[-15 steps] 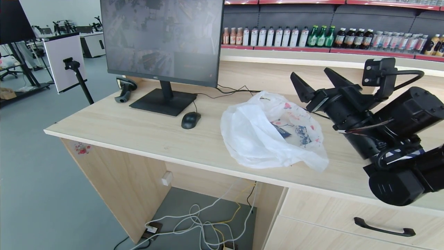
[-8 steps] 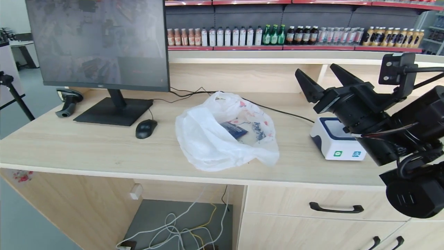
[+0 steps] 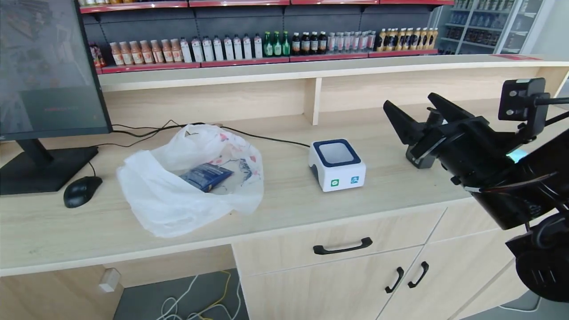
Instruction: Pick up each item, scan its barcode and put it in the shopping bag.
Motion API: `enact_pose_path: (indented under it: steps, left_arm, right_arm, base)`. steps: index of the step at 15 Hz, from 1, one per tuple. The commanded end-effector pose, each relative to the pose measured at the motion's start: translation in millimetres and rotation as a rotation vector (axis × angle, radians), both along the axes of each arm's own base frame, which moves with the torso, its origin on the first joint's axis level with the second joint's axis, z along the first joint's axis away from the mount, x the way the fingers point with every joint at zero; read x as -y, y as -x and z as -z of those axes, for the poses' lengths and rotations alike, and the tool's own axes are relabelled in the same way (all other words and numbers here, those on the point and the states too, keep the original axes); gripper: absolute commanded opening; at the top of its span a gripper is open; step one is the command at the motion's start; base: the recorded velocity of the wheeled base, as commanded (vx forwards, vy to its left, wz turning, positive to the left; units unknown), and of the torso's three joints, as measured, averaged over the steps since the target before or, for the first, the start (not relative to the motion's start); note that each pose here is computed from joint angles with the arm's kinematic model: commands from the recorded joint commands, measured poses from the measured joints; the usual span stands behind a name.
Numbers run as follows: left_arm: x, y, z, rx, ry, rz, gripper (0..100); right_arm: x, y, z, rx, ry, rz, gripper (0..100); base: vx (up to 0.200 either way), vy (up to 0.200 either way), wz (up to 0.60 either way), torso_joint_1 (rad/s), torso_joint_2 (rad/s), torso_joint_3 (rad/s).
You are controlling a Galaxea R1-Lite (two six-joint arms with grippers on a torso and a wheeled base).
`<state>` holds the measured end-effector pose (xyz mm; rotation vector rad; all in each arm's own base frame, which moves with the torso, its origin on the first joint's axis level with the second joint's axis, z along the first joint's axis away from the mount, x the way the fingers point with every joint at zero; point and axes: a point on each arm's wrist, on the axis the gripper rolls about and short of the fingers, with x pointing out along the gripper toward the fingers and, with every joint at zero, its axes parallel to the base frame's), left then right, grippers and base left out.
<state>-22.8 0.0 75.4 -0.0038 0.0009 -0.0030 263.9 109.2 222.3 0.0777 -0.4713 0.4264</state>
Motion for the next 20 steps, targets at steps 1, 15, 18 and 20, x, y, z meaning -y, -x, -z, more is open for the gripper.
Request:
enact_pose_path:
  steps: [1, 15, 18, 20]
  left_arm:
    - [0.0, 0, 0.0, 0.001, 0.001, 0.000, 100]
    - [0.0, 0, -0.2, 0.002, 0.007, -0.001, 100]
    - [0.0, 0, -0.2, 0.002, 0.007, -0.001, 100]
    - [0.0, 0, -0.2, 0.002, 0.007, -0.001, 100]
  right_arm:
    - [1, 3, 4, -0.017, 0.007, -0.003, 100]
    - [8, 15, 19, -0.063, 0.071, 0.010, 100]
    - [6, 16, 31, -0.101, 0.099, -0.027, 100]
    - [2, 12, 38, -0.123, 0.111, -0.038, 100]
  base:
    - [0.000, -0.200, 0.00, -0.002, 0.01, 0.002]
    - [0.000, -0.200, 0.13, 0.003, 0.00, 0.002]
    - [0.000, -0.200, 0.00, 0.001, 0.00, 0.002]
    - [0.200, -0.200, 0.00, 0.002, 0.00, 0.002]
